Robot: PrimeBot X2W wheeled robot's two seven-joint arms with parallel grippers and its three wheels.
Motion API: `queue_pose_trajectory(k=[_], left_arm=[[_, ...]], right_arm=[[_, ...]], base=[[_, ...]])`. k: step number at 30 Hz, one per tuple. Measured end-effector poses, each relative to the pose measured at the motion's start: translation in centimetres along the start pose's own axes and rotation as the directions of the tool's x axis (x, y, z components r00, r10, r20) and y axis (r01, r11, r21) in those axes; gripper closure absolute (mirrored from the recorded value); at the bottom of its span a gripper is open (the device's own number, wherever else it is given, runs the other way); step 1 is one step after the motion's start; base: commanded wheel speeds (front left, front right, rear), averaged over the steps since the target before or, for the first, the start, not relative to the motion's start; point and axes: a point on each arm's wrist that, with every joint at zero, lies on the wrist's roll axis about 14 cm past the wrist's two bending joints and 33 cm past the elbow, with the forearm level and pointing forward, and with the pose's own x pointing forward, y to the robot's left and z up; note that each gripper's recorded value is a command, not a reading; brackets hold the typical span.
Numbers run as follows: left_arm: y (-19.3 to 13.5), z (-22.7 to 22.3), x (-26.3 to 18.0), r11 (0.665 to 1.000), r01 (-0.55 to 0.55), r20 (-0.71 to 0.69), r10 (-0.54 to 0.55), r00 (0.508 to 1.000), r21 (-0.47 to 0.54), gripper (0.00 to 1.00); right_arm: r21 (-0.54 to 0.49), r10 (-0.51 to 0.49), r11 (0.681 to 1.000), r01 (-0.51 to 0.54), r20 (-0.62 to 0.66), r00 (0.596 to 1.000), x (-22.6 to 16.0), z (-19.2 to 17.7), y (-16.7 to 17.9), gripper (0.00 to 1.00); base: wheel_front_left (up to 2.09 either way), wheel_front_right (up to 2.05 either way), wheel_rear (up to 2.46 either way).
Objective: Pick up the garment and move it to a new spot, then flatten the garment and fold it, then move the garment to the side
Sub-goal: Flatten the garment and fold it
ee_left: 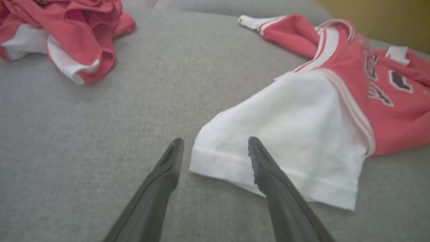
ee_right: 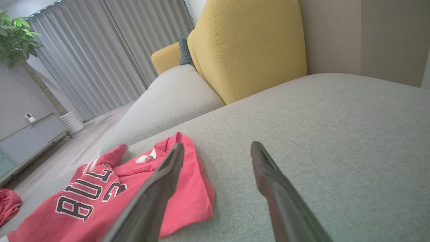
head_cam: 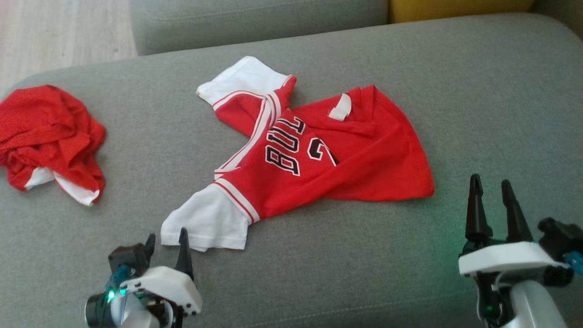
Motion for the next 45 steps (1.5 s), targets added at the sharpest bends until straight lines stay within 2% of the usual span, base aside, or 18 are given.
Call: queue_pose_trajectory(k=[5,17,18,19,27,30,32,36,41,45], left_arm=[[0.7,-2.4,0.3,0.999,-0.025,-0.094,0.027,0.995,0.028,0.0],[0.6,-2.4,1.5,0.999,-0.02,-0.099,0.024,0.995,0.041,0.0],[0.6,-2.4,1.5,0.999,-0.015,-0.102,0.019,0.995,0.041,0.43],[0.5,-2.4,1.7,0.999,-0.011,-0.104,0.015,0.994,0.041,1.0],[0.6,-1.7,1.8,1.0,-0.015,-0.089,0.016,0.996,0.012,1.0],[1.1,0.3,1.8,0.999,-0.036,-0.019,0.036,0.999,-0.009,1.0],[1.3,3.2,1.7,0.998,-0.047,0.075,0.049,0.996,-0.036,1.0],[1.9,7.0,0.3,0.996,-0.052,0.213,0.068,0.975,-0.077,1.0],[2.2,6.7,-1.8,0.993,-0.062,0.231,0.083,0.969,-0.096,1.0],[2.5,8.6,-2.0,0.992,-0.076,0.287,0.102,0.953,-0.1,1.0]], right_arm=[[-0.002,-0.008,1.0,0.008,0.027,1.0,0.7,0.9,-0.2,0.0],[-0.003,-0.022,1.0,0.022,0.024,0.999,0.6,0.9,-0.7,0.0],[-0.003,-0.022,1.0,0.022,0.024,0.999,0.6,0.8,-0.7,0.0],[-0.003,-0.022,1.0,0.022,0.024,0.999,0.6,0.8,-0.7,0.0],[-0.001,-0.015,1.0,0.015,-0.005,1.0,0.8,0.2,-0.5,0.0],[0.002,0.013,1.0,-0.013,-0.057,0.998,1.0,-1.0,0.5,0.0],[0.003,0.023,1.0,-0.023,-0.112,0.993,1.1,-2.2,0.9,0.0],[0.048,0.033,0.999,-0.024,-0.217,0.976,1.6,-4.7,1.6,0.0],[0.075,0.026,0.997,-0.003,-0.31,0.95,2.5,-7.0,1.9,0.0],[0.095,0.002,0.995,0.039,-0.398,0.917,2.7,-9.5,1.6,0.0]], base=[[0.0,0.0,0.0],[0.0,0.0,0.0],[0.0,0.0,0.0],[0.0,0.0,0.0],[0.0,0.0,0.0],[0.0,0.0,0.0],[0.0,0.0,0.0],[0.0,0.0,0.0],[0.0,0.0,0.0],[0.0,0.0,0.0]])
